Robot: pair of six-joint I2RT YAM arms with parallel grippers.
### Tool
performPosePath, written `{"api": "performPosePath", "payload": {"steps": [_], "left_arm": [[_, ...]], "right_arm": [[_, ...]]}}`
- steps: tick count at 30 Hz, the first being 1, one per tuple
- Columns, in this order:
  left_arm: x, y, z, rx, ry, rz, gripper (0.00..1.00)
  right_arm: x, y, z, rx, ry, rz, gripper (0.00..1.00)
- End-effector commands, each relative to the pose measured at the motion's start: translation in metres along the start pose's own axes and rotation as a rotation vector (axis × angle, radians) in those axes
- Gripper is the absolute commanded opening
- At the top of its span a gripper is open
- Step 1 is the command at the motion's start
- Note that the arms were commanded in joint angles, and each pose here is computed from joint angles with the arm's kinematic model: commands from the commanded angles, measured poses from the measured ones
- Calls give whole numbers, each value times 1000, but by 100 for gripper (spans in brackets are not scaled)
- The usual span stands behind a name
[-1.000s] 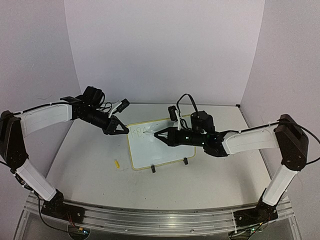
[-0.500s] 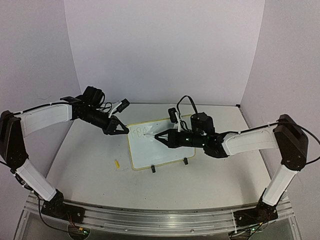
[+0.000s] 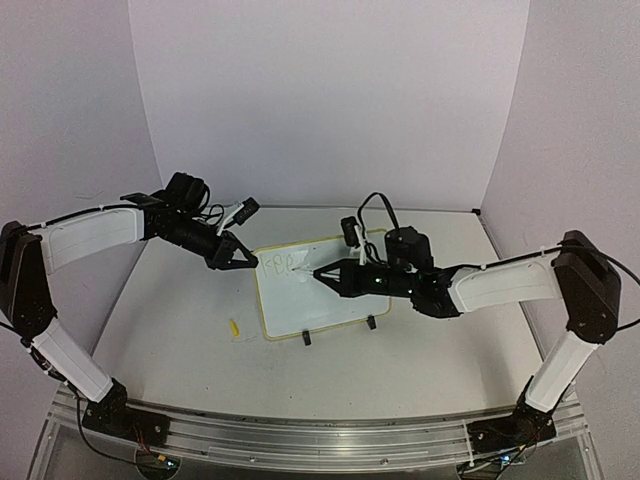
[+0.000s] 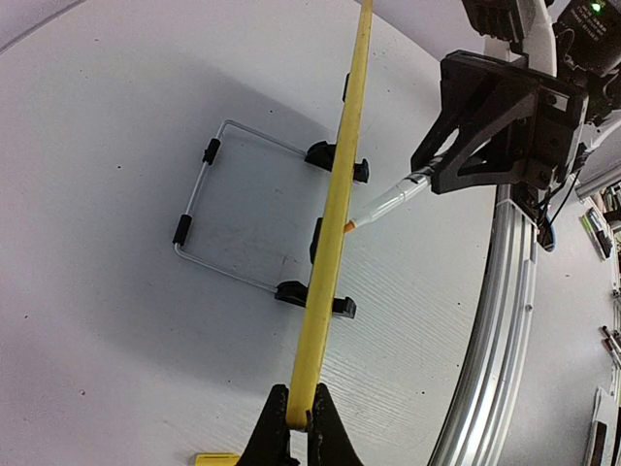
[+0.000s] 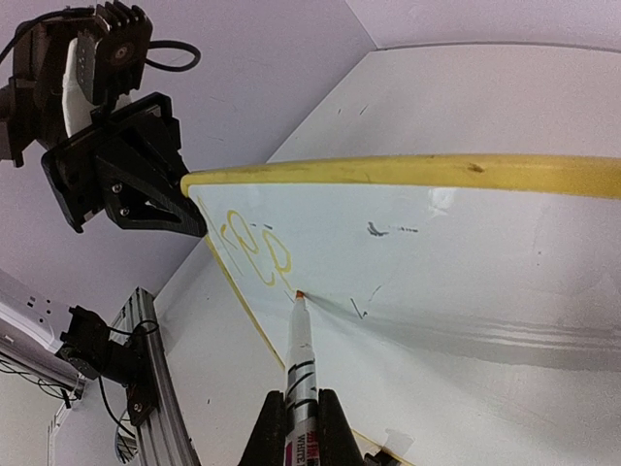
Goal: Write a sentence on the whiteboard
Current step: Write on the whiteboard with the whiteboard marker without the cap.
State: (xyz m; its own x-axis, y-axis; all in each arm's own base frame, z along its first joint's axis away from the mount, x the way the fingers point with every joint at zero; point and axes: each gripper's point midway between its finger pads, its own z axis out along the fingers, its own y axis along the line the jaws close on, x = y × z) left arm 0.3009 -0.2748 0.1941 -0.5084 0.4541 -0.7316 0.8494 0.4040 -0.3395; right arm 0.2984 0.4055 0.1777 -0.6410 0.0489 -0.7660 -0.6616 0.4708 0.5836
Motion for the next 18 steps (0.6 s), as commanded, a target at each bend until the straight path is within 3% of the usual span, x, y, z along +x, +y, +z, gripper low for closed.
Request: {"api": "performPosePath", "payload": {"steps": [1, 8, 18], "left_arm": [[-5, 4, -9, -59, -12, 48, 0], [-5, 4, -10, -59, -13, 49, 0], [-5, 5, -9, -60, -11, 47, 0]], "right_arm": [[-26, 4, -14, 29, -90, -25, 0], [-32, 27, -21, -63, -83, -44, 0], [-39, 19, -12, -33, -101, -45, 0]]}}
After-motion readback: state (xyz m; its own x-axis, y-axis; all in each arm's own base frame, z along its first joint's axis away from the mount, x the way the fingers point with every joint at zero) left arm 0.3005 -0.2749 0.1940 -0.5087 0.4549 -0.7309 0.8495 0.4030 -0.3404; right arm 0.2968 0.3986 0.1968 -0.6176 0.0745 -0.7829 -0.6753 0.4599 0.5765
